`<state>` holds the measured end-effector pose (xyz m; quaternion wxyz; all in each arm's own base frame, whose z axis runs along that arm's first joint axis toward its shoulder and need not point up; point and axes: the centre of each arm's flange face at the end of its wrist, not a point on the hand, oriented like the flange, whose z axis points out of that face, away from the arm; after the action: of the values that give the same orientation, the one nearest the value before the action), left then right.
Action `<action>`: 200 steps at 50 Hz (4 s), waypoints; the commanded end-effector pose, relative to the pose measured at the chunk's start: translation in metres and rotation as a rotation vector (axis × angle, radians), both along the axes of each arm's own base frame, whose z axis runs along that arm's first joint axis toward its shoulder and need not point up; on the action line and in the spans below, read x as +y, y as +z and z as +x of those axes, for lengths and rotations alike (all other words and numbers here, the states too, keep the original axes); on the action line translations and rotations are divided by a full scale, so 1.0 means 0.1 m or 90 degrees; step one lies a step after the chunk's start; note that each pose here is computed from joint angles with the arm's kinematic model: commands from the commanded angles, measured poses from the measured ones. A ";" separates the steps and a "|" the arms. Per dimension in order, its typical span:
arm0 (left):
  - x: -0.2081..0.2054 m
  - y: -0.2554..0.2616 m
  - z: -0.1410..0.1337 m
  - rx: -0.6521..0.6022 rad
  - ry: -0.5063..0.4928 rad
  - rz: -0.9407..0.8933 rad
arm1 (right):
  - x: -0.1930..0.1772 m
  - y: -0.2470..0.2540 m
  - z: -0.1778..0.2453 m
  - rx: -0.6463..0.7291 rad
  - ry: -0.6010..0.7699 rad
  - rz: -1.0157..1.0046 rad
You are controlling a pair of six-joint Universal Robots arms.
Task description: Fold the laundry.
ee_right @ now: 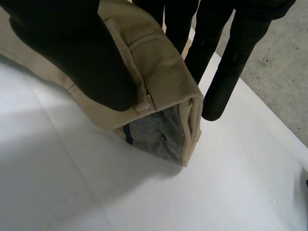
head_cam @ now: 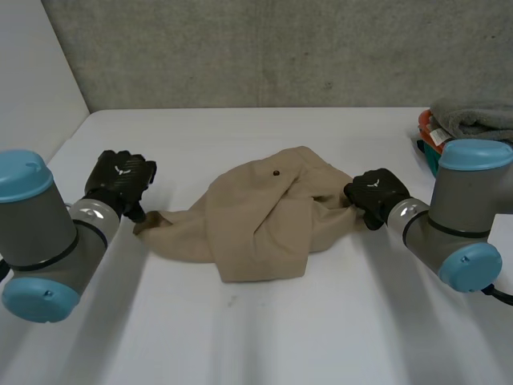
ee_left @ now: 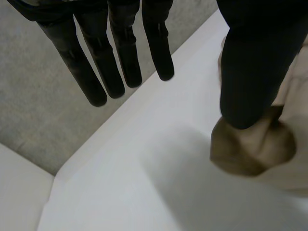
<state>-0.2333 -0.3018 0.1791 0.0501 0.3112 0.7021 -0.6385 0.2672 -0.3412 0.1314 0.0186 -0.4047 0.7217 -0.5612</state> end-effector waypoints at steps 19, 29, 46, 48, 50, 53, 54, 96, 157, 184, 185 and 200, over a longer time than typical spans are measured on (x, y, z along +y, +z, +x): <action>0.05 -0.31 -0.21 -0.104 -0.074 0.058 | 0.14 0.16 0.04 -0.021 0.005 0.022; 0.53 0.54 -0.24 -0.035 -0.071 -0.023 | 0.33 0.97 -0.12 -0.004 0.025 -0.033; 0.77 0.85 -0.27 0.167 -0.085 0.084 | 0.09 1.73 0.23 -0.086 0.022 -0.126; 0.67 0.63 -0.31 0.152 -0.075 0.129 | 0.01 1.46 0.38 -0.052 0.015 -0.100; 0.60 0.42 -0.32 0.135 -0.061 0.175 | -0.08 1.18 0.51 -0.014 0.009 -0.092; 0.50 0.24 -0.34 0.119 -0.045 0.212 | -0.17 0.82 0.69 0.026 0.006 -0.104; 0.47 0.21 -0.34 0.116 -0.040 0.217 | -0.19 0.75 0.73 0.030 0.005 -0.110; 0.17 0.20 -0.03 0.120 -0.009 0.255 | -0.29 0.93 0.45 -0.103 0.138 0.017; -0.03 1.06 -0.46 0.227 0.014 -0.097 | 0.03 1.37 0.46 -0.210 0.097 -0.246; 0.65 0.35 -0.14 0.029 -0.009 0.082 | 0.68 0.72 -0.09 -0.034 -0.031 -0.022; 0.64 0.37 -0.12 0.031 -0.007 0.082 | 0.68 0.73 -0.12 -0.039 -0.039 -0.013; 0.59 0.06 0.10 0.029 -0.033 0.231 | 0.72 0.45 -0.03 -0.089 -0.003 0.116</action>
<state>-0.2275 -0.2409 0.2073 -0.0160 0.3092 0.7769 -0.5482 0.2503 -0.2691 0.1948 0.0756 -0.3311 0.7726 -0.5364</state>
